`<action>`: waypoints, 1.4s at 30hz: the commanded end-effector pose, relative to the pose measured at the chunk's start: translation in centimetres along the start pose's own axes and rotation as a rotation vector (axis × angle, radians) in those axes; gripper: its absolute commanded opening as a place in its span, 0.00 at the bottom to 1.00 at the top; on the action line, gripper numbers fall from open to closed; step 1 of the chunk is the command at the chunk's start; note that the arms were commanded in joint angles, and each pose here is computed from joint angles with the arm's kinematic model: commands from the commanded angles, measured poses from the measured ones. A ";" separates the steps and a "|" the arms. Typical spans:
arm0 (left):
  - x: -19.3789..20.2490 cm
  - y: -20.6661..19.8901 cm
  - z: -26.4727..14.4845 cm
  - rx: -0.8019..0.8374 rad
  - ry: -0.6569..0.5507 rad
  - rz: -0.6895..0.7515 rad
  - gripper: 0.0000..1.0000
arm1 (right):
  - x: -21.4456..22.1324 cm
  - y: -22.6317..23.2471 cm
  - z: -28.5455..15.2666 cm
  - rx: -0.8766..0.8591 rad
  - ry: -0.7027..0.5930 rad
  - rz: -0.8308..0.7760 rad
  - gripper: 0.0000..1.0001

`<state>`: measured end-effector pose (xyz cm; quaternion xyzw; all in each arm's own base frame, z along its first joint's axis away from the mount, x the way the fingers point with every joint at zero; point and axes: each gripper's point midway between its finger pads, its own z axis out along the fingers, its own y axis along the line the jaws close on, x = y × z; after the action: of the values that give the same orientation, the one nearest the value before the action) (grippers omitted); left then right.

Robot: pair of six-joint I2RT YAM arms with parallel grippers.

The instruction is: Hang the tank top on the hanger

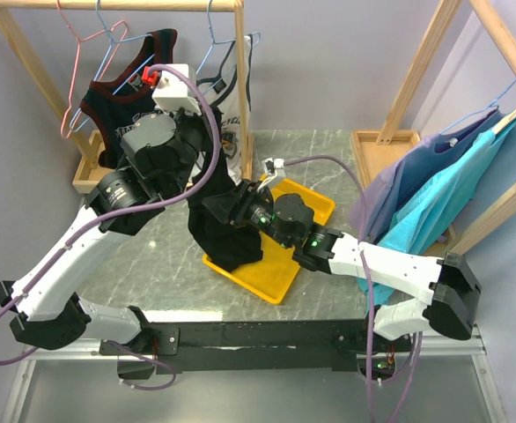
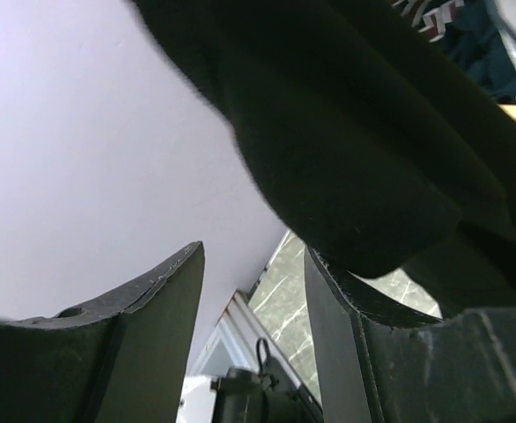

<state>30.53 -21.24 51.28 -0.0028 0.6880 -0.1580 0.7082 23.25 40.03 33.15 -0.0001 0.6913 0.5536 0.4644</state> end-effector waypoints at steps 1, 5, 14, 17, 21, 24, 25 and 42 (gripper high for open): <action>-2.2 -0.1 -0.5 0.019 -0.046 -0.040 0.01 | -2.9 2.1 0.0 0.002 -0.135 0.073 0.58; -2.3 0.2 -0.7 0.014 -0.052 -0.037 0.01 | -2.3 0.9 -0.5 0.033 -0.158 0.093 0.59; -2.6 0.2 -0.9 0.016 -0.057 -0.042 0.01 | -1.4 0.8 1.3 0.063 -0.140 0.103 0.61; -2.7 0.2 -0.9 0.018 -0.058 -0.043 0.01 | -0.9 0.6 1.8 0.080 -0.131 0.116 0.61; -2.8 0.1 -0.9 0.023 -0.059 -0.048 0.01 | -0.2 -0.1 2.5 0.100 -0.137 0.123 0.61; -2.9 0.2 -1.0 0.023 -0.061 -0.050 0.01 | -0.1 -0.5 3.4 0.120 -0.143 0.108 0.62; -2.8 0.2 -1.0 0.021 -0.058 -0.047 0.01 | -0.3 -0.2 3.7 0.115 -0.146 0.104 0.62; -2.2 4.1 -1.3 -0.103 -0.073 0.005 0.01 | -4.9 0.1 0.5 0.214 -0.231 0.026 0.00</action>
<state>30.10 -19.87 51.58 -0.0109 0.6842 -0.1479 0.7140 27.09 41.82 29.71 0.0989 0.7213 0.4718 0.4974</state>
